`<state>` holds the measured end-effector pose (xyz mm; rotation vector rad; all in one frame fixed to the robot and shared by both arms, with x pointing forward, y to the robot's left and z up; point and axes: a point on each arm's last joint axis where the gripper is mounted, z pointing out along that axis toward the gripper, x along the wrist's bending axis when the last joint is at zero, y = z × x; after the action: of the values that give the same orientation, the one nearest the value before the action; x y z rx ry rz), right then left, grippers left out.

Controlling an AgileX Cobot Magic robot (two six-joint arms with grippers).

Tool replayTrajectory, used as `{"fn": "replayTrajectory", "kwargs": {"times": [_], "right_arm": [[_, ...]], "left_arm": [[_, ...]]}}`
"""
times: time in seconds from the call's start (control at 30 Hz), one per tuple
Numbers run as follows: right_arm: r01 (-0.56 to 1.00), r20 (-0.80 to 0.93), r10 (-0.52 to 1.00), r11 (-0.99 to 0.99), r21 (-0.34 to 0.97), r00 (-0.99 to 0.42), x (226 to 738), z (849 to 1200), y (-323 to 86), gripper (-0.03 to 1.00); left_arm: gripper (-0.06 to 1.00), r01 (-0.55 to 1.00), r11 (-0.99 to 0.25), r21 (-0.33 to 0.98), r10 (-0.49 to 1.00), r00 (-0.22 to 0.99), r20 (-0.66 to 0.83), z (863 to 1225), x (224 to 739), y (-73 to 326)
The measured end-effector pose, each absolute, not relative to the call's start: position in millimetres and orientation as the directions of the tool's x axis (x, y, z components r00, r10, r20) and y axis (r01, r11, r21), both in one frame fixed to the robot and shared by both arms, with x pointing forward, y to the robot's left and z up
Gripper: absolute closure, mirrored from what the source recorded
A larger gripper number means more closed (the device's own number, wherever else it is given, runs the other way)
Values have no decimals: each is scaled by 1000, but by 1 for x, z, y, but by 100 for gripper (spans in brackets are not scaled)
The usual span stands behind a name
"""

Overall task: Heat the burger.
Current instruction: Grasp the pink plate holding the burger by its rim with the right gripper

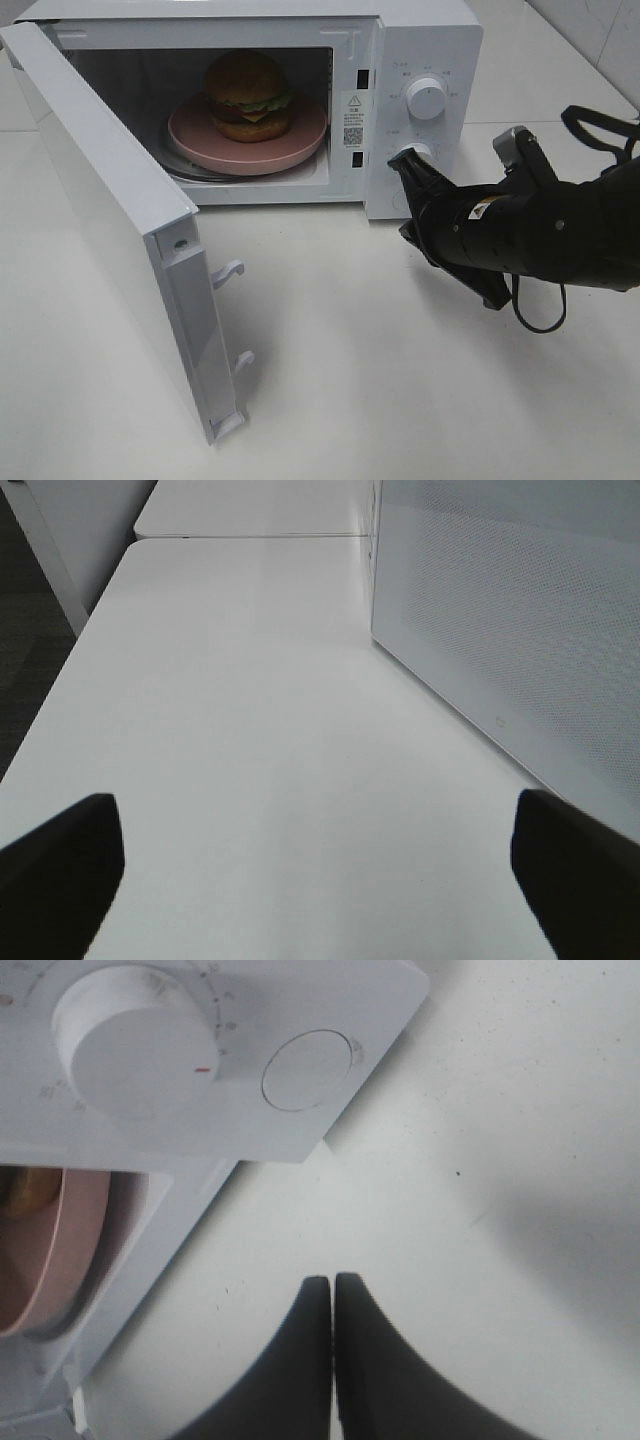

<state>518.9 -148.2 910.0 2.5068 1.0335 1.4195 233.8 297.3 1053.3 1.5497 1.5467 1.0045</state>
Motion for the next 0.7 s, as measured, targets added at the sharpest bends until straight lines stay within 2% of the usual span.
{"fn": "replayTrajectory", "kwargs": {"times": [0.23,0.3,0.5,0.7], "right_arm": [[639,626,743,-604,477,236,509,925,-148,96],[683,570,806,-508,524,162,504,933,-148,96],[754,483,874,-348,558,47,493,944,-148,96],[814,424,905,-231,534,-22,484,946,-148,96]], "left_arm": [[-3,441,-25,897,999,-22,38,1053,234,297],[-3,441,-25,897,999,-22,38,1053,234,297],[-3,441,-25,897,999,-22,38,1053,234,297],[-3,441,-25,897,999,-22,38,1053,234,297]]}}
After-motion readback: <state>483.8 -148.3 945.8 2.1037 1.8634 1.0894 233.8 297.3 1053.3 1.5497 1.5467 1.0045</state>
